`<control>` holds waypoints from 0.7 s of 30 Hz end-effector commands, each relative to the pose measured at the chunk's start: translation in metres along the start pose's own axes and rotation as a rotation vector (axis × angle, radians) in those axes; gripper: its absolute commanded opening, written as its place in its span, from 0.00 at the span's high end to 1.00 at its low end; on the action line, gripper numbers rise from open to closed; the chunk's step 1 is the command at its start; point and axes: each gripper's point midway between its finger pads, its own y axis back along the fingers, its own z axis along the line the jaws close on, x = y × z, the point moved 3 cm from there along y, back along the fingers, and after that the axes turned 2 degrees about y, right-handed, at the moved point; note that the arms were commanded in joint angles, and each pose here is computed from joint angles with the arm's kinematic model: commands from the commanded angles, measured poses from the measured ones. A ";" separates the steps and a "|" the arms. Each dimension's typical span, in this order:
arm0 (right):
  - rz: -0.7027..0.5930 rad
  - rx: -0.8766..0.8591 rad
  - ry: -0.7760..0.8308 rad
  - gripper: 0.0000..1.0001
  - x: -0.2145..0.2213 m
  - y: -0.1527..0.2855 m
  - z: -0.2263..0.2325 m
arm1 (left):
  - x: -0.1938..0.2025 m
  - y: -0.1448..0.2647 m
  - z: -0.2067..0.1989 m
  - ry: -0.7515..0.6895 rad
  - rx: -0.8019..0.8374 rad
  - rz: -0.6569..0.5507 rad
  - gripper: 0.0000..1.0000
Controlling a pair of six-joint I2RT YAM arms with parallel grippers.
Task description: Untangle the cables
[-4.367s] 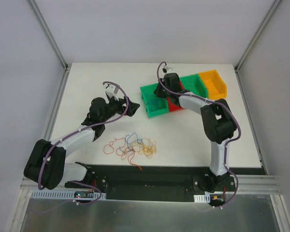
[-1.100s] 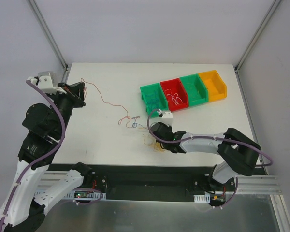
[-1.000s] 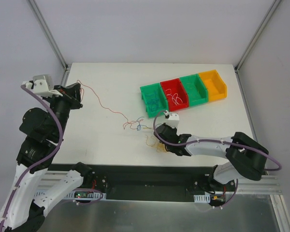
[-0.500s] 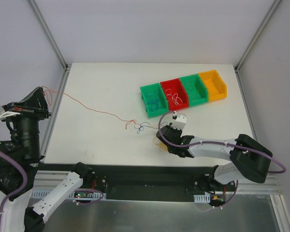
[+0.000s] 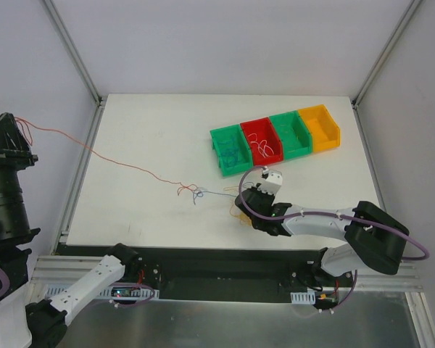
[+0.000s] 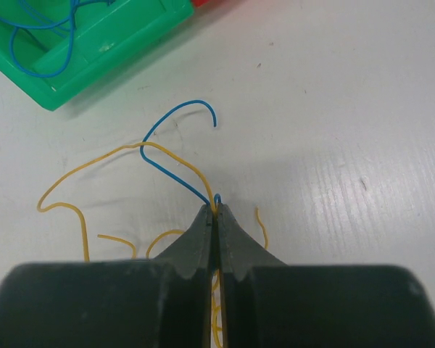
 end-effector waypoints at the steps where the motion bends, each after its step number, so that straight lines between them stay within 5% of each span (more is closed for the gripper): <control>1: -0.048 0.028 -0.009 0.99 -0.010 -0.001 -0.004 | -0.012 -0.016 -0.006 -0.097 -0.030 -0.014 1.00; 9: -0.001 -0.069 0.162 0.94 -0.012 0.007 0.026 | 0.096 -0.027 -0.078 0.048 0.242 0.307 1.00; 12: 0.042 -0.153 0.252 0.80 -0.011 0.014 0.038 | 0.113 -0.028 -0.092 0.071 0.289 0.377 1.00; 16: 0.121 -0.434 0.425 0.42 -0.011 0.036 0.076 | 0.123 -0.025 -0.106 0.125 0.348 0.428 1.00; 21: 0.124 -0.696 0.604 0.12 -0.023 0.071 0.094 | 0.130 -0.018 -0.114 0.162 0.395 0.468 1.00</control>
